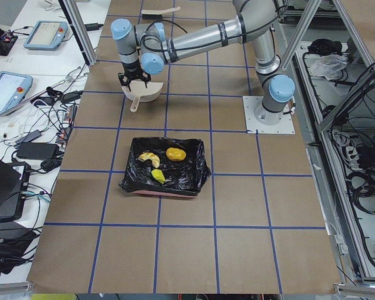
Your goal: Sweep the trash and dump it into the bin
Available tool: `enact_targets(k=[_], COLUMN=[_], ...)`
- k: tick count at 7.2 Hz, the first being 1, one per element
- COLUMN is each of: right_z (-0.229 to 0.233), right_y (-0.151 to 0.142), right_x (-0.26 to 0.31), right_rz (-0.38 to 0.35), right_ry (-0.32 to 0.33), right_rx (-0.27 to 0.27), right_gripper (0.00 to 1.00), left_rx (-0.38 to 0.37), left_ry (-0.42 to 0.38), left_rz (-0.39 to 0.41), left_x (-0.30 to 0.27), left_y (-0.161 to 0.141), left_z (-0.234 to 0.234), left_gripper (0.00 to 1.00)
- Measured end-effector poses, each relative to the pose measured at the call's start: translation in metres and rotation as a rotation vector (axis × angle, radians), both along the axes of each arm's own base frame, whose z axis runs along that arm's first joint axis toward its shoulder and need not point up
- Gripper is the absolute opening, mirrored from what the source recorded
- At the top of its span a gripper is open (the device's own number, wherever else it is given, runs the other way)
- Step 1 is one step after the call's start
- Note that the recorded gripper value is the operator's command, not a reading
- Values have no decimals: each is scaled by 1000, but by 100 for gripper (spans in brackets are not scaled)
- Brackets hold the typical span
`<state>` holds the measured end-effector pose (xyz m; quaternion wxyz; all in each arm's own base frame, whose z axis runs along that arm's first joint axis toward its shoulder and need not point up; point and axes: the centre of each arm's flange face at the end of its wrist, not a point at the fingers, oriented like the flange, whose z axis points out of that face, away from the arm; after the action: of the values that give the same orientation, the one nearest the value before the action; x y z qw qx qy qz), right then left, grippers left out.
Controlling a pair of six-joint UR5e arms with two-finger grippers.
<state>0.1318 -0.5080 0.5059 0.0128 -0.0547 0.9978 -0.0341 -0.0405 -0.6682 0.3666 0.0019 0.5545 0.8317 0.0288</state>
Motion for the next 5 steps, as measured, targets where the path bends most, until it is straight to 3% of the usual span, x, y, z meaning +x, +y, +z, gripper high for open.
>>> enact_targets(k=[1,4,5], right_z=[0,6,6], right_y=[1,5,6], right_x=[-1,-2,-3], right_rz=[0,-3,-2], right_ry=[4,15,16], right_rx=[-1,-9,-10], right_gripper=[100,100,100], left_rx=[-1,2,-4], left_ry=[-7,-36,-44], left_rz=[162,791,950], left_x=[-13,-40,-57], left_y=[22,94,119], left_z=[34,110,126], left_gripper=[99,100,100])
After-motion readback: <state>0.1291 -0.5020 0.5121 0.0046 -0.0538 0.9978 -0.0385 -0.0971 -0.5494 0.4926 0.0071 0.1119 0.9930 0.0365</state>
